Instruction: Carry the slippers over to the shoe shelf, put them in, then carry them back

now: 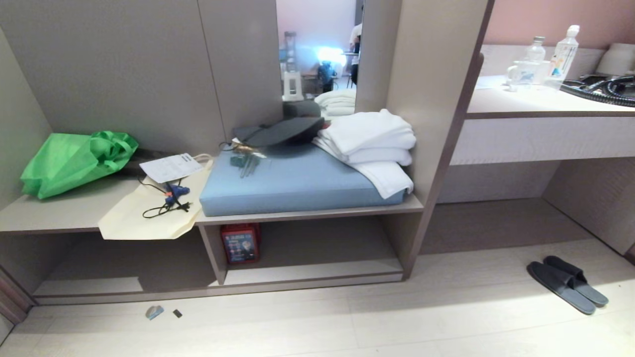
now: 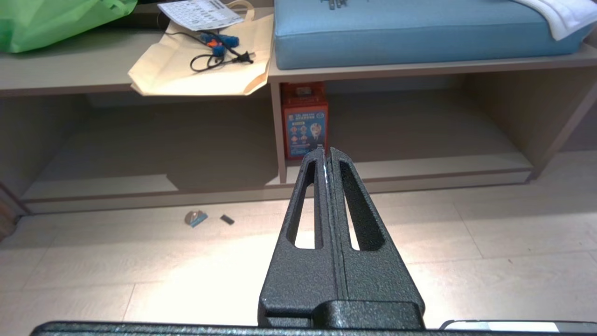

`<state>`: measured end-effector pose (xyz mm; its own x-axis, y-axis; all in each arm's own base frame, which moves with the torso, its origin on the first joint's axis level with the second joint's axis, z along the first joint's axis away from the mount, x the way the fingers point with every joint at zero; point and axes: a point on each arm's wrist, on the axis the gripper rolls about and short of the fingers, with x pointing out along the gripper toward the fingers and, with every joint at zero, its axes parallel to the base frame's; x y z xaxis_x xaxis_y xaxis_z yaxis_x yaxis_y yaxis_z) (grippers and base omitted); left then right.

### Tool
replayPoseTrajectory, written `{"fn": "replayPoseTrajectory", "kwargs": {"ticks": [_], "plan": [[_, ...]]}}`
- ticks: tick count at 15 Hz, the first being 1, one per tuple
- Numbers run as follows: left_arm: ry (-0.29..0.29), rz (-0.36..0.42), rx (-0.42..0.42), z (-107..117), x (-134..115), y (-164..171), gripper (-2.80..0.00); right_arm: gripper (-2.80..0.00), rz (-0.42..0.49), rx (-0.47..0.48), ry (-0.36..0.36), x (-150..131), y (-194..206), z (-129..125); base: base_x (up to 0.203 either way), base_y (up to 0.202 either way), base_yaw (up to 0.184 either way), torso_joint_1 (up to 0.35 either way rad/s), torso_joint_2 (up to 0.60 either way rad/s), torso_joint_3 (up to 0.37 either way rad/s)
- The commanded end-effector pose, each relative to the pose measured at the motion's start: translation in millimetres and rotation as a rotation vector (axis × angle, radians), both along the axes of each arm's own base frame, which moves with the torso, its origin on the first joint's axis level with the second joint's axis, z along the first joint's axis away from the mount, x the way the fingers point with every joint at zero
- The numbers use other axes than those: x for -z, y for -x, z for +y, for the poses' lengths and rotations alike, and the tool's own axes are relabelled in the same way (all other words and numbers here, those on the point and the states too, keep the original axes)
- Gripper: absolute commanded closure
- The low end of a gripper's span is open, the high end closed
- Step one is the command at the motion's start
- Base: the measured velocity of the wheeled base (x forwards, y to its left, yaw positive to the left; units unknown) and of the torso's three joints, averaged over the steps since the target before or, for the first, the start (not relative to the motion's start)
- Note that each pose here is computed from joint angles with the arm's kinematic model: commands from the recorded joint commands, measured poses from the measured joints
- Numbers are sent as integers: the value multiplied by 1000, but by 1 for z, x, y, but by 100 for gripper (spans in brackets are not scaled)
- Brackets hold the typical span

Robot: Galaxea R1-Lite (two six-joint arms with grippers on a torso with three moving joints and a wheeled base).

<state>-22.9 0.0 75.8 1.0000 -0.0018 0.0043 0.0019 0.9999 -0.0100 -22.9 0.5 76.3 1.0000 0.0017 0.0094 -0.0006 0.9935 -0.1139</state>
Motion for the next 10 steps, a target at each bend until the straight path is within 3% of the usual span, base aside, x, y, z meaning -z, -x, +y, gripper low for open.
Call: {"fn": "replayPoseTrajectory", "kwargs": {"ticks": [1, 10], "plan": [[0, 1, 0, 0, 0, 0, 0, 0, 2, 0, 1, 0, 0, 0, -202, 0, 2, -1, 4, 2], [1, 0, 0, 0, 0, 0, 0, 0, 0, -1, 1, 0, 0, 0, -196, 0, 0, 2, 3, 2]]}}
